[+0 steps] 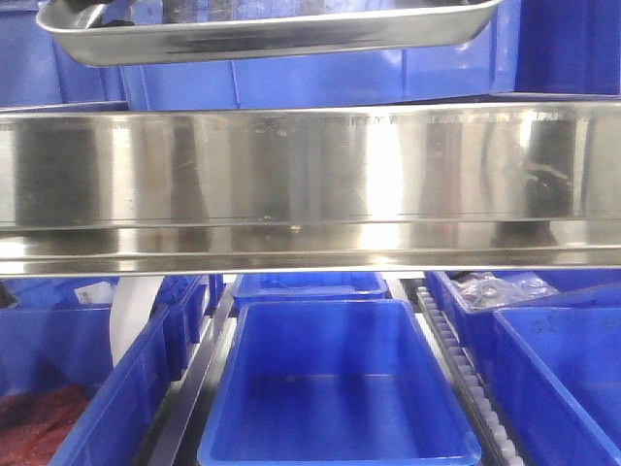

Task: Stack silver trays without gaps
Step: 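Lift the silver tray with both grippers up off the shelf, then drive the base away from the shelf holding the tray level, then turn the base past the plant toward the other shelf rack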

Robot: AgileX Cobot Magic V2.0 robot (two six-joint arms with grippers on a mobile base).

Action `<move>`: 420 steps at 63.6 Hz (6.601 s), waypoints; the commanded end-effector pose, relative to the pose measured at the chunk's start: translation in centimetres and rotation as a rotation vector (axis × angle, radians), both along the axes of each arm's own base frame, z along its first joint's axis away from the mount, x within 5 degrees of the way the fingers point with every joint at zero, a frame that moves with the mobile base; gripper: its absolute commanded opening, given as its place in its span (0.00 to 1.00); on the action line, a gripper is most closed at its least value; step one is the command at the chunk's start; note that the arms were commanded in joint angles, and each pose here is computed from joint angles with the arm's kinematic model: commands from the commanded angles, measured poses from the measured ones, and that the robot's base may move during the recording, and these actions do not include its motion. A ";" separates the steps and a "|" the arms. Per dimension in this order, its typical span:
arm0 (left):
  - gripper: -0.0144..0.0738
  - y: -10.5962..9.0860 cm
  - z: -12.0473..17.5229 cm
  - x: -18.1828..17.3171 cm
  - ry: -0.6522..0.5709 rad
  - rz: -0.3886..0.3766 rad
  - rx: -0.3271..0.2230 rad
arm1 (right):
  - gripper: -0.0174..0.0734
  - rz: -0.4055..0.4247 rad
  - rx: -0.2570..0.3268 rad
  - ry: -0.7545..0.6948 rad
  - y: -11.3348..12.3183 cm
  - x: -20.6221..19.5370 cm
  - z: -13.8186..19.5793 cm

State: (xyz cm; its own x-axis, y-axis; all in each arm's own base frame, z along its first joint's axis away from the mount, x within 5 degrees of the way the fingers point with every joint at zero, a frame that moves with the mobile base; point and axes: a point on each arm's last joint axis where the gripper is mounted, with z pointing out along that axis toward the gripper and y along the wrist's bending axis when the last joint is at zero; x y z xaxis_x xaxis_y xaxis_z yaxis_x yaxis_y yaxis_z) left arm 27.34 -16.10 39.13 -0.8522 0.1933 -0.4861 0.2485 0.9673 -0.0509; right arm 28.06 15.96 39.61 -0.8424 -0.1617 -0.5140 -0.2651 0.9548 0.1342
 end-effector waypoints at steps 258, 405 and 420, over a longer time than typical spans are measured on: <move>0.11 0.6 1.7 -1.1 -0.014 -0.019 0.010 | 0.26 0.018 0.043 -0.105 -0.6 -1.2 2.7; 0.11 0.6 1.6 -1.1 -0.012 -0.020 0.007 | 0.26 0.018 0.043 -0.105 -0.6 -1.2 2.7; 0.11 0.6 1.7 -1.1 -0.013 -0.019 0.009 | 0.26 0.018 0.043 -0.105 -0.6 -1.2 2.7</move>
